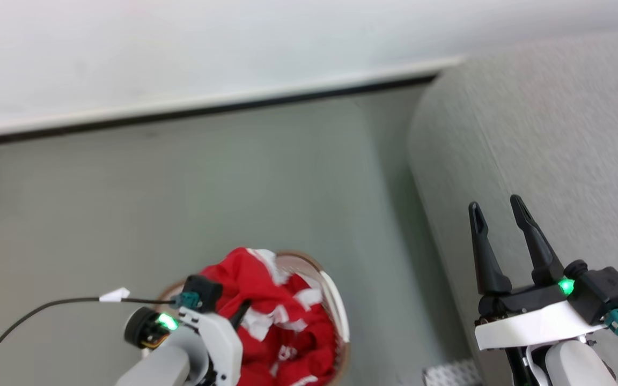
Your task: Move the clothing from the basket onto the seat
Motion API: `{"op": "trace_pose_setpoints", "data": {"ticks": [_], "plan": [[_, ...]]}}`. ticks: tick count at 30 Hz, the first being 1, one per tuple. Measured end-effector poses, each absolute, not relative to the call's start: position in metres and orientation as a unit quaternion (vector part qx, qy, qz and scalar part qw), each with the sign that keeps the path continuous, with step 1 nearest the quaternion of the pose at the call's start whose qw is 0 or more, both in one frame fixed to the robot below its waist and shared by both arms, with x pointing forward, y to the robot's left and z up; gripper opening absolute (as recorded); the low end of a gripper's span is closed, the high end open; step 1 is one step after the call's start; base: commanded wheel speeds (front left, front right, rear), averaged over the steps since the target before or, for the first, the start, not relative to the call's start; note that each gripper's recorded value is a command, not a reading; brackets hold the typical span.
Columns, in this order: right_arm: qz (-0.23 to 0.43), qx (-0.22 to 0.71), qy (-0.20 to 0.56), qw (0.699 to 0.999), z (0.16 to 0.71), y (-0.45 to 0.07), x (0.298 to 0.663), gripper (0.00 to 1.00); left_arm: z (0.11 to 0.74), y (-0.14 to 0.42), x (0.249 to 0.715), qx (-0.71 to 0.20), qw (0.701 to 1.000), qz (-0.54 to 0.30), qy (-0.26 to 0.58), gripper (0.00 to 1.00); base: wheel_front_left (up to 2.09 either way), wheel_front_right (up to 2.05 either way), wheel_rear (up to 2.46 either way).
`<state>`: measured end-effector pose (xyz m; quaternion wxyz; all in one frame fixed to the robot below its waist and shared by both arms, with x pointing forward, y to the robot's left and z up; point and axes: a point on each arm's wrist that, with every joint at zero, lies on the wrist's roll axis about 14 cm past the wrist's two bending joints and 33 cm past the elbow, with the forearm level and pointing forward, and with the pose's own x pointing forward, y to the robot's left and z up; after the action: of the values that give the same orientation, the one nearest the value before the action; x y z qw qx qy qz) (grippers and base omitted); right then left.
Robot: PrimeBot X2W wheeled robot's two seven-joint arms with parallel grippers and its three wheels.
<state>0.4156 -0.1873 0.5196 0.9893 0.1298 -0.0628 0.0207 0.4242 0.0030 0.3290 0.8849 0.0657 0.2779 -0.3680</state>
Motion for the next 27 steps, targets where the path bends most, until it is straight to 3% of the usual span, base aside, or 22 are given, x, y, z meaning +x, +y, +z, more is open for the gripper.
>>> {"op": "trace_pose_setpoints", "data": {"ticks": [12,27], "plan": [[0.084,0.14,-0.09,0.982,0.545,-0.143,0.404,1.0,0.451,0.027,0.449,-0.006,0.944,-0.307,0.118,0.0,0.0,0.0,0.0],[0.159,0.144,-0.102,0.971,0.562,-0.092,0.386,1.0,0.593,0.035,0.441,-0.053,0.953,-0.29,-0.073,0.0,0.0,0.0,0.0]]}}
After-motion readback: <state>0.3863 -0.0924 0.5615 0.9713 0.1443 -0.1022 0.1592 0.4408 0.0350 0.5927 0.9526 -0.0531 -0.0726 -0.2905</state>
